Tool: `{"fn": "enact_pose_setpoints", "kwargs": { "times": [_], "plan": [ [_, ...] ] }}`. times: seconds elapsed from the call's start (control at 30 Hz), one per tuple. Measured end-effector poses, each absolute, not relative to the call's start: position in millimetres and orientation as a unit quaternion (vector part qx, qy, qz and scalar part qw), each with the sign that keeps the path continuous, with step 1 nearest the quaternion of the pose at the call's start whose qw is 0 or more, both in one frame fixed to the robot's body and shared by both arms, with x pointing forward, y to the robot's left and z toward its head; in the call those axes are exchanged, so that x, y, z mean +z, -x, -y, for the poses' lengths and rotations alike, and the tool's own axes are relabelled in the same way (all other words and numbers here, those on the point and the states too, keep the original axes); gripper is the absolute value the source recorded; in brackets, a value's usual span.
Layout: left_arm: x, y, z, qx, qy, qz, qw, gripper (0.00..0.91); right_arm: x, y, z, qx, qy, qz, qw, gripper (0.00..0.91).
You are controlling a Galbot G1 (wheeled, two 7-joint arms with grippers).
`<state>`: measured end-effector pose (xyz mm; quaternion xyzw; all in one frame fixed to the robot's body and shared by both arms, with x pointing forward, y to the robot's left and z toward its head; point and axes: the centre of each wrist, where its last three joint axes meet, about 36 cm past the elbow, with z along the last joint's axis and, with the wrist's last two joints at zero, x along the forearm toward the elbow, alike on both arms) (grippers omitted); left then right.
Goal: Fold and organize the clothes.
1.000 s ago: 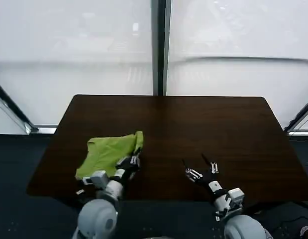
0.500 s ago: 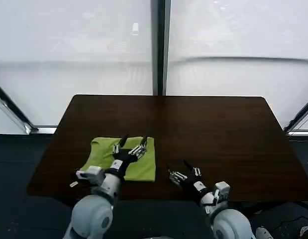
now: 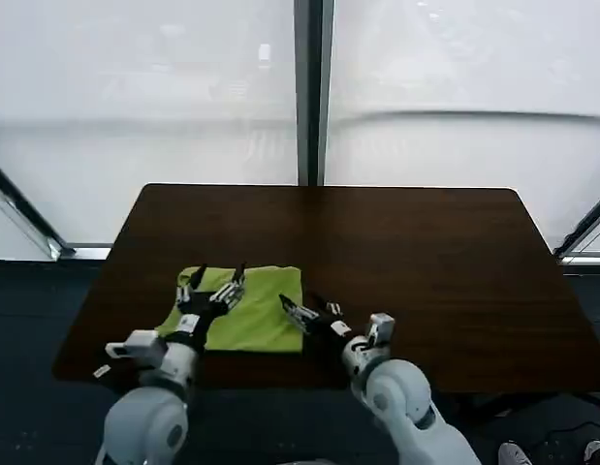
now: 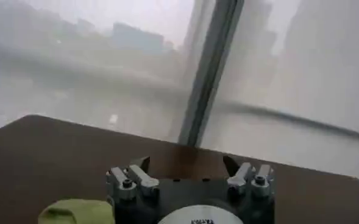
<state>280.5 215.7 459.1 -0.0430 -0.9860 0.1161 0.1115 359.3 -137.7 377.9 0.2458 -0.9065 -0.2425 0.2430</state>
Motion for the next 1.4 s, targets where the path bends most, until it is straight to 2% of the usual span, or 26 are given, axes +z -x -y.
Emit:
{"fn": "enact_pose_setpoints", "kwargs": {
  "times": [0.07, 0.13, 0.4, 0.63, 0.93, 0.97, 1.0, 1.03, 1.13, 1.23, 1.4],
  "plan": [
    [458.0, -278.7, -219.9, 0.115, 0.034, 0.986, 0.113, 0.878, 373.2, -365.1, 136.3, -0.245, -0.244, 0.906, 0.245, 0.029],
    [457.2, -277.3, -223.1, 0.114, 0.027, 0.986, 0.115, 0.878, 369.5, -369.2, 135.4, -0.247, -0.242, 0.905, 0.247, 0.000],
    [453.6, -270.9, -233.0, 0.111, 0.004, 0.986, 0.122, 0.878, 361.1, -375.8, 143.4, -0.249, -0.220, 0.908, 0.256, 0.000],
    [449.3, -269.7, -233.7, 0.114, -0.002, 0.985, 0.128, 0.878, 372.8, -377.9, 169.0, -0.225, -0.194, 0.918, 0.264, 0.000],
    [447.0, -269.0, -230.4, 0.116, -0.002, 0.984, 0.133, 0.878, 384.7, -396.0, 216.4, -0.140, -0.168, 0.945, 0.245, 0.000],
    [446.8, -268.6, -230.4, 0.116, -0.002, 0.984, 0.133, 0.878, 386.1, -397.9, 220.8, -0.128, -0.165, 0.947, 0.244, 0.010],
    [446.5, -268.3, -230.3, 0.116, -0.003, 0.984, 0.134, 0.878, 387.5, -399.3, 225.4, -0.118, -0.163, 0.949, 0.243, 0.371],
    [446.4, -268.1, -230.2, 0.116, -0.003, 0.984, 0.134, 0.878, 388.5, -399.8, 230.0, -0.108, -0.161, 0.951, 0.243, 0.878],
    [446.2, -268.4, -230.1, 0.117, -0.004, 0.984, 0.133, 0.878, 391.5, -398.8, 240.4, -0.079, -0.163, 0.956, 0.230, 0.878],
    [445.2, -269.5, -230.0, 0.117, -0.004, 0.984, 0.132, 0.878, 395.2, -394.4, 249.6, -0.047, -0.175, 0.963, 0.197, 0.878],
    [443.1, -269.2, -230.8, 0.113, 0.003, 0.985, 0.130, 0.878, 401.7, -377.5, 267.6, 0.040, -0.174, 0.978, 0.108, 0.878]
  ]
}}
